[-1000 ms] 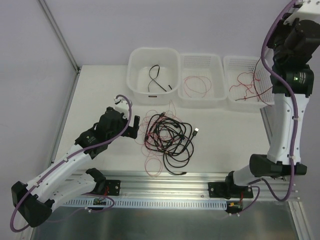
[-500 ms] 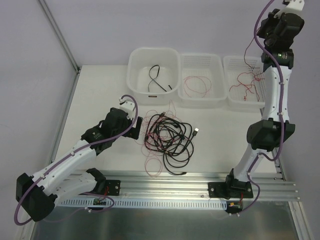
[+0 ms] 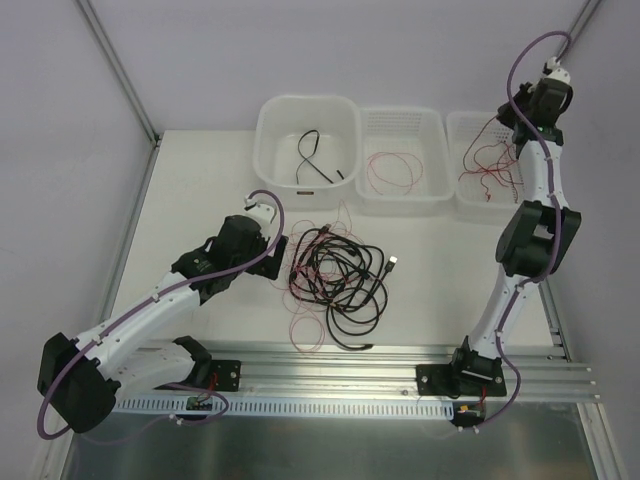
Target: Untangle the cables
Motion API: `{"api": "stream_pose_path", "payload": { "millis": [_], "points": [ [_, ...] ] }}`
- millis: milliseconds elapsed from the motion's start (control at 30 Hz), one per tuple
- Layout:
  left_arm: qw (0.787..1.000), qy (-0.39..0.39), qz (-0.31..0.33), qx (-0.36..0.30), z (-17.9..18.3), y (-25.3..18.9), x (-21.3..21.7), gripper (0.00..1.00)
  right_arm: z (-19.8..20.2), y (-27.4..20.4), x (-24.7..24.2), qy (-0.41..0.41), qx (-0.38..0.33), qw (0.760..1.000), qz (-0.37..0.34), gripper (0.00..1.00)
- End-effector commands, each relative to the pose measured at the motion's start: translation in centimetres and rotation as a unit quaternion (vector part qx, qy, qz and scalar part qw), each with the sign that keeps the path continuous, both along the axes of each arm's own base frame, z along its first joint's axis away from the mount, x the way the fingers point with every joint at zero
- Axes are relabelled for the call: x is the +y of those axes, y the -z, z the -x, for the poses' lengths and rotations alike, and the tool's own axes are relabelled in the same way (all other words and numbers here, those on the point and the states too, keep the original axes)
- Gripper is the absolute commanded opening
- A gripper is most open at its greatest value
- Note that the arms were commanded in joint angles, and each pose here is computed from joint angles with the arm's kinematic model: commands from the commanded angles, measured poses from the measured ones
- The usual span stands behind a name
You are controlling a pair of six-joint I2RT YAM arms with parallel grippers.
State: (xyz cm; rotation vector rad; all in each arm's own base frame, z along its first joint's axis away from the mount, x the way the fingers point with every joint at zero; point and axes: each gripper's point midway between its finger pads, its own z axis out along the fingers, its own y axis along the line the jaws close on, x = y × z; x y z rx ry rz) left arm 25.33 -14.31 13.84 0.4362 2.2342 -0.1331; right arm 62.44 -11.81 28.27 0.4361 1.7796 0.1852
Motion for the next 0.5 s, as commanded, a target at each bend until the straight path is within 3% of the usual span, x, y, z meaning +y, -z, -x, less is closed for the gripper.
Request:
{"api": "stream_pose_path", "payload": {
  "millis": [0,300,433,467],
  "points": [
    [1.0,0.004,0.0,-0.001,-0.2,-0.2,0.0,0.99,-0.7,4.2,1.2,-0.018,0.034,0.997,-0.06,0.01],
    [1.0,0.002,-0.003,-0.002,-0.2,-0.3,0.2,0.99,0.9,12.6,-1.0,0.056,0.152,0.977,-0.137,0.01],
    [1.0,0.003,0.001,-0.004,-0.1,-0.5,0.1,0.99,2.2,13.8,-1.2,0.063,0.182,0.97,-0.145,0.26],
    [1.0,0.003,0.003,-0.004,-0.1,-0.5,0.1,0.99,2.3,13.5,-1.0,0.057,0.182,0.971,-0.148,0.4]
  ]
}}
